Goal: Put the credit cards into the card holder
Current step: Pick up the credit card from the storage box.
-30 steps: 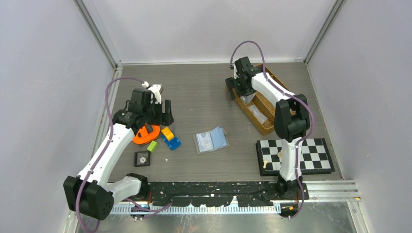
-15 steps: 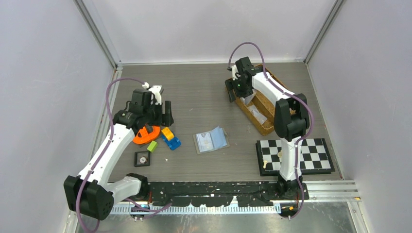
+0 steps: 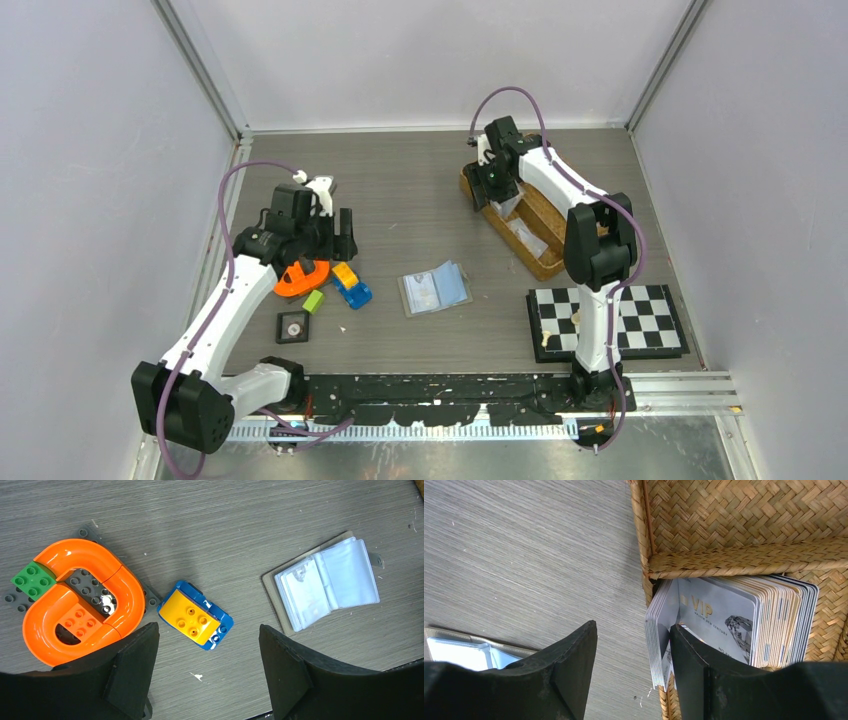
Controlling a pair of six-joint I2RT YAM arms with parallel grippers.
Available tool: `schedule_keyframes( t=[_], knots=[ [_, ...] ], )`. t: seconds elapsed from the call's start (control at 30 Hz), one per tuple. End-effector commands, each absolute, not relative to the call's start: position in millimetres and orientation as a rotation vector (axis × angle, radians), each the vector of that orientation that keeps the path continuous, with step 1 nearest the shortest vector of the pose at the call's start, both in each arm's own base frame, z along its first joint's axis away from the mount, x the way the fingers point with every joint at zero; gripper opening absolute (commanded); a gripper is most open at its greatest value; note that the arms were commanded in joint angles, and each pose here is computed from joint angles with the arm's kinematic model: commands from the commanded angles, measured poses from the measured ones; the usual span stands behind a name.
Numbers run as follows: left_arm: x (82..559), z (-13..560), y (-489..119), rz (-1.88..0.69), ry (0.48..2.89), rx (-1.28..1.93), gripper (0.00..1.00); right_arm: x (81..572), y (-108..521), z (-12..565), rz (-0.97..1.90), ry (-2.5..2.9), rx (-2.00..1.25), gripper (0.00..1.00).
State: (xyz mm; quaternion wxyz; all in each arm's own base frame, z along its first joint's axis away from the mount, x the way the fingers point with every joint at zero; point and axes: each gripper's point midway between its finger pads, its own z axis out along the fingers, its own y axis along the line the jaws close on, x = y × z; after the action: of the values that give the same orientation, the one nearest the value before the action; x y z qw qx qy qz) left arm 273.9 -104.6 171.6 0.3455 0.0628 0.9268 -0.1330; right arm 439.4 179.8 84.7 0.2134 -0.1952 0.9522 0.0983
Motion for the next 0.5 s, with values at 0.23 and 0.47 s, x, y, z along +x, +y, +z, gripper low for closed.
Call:
schedule_keyframes(
  t=[0.23, 0.47],
  knots=[
    [279.2, 173.5, -102.4, -0.325, 2.383, 0.175, 0.75, 440.3, 192.7, 136.6, 0.355, 2.538, -0.549, 0.54],
    [279.2, 174.0, -103.0, -0.329, 2.382, 0.176, 0.75, 439.4, 192.2, 141.3, 0.356, 2.532, -0.540, 0.47]
  ],
)
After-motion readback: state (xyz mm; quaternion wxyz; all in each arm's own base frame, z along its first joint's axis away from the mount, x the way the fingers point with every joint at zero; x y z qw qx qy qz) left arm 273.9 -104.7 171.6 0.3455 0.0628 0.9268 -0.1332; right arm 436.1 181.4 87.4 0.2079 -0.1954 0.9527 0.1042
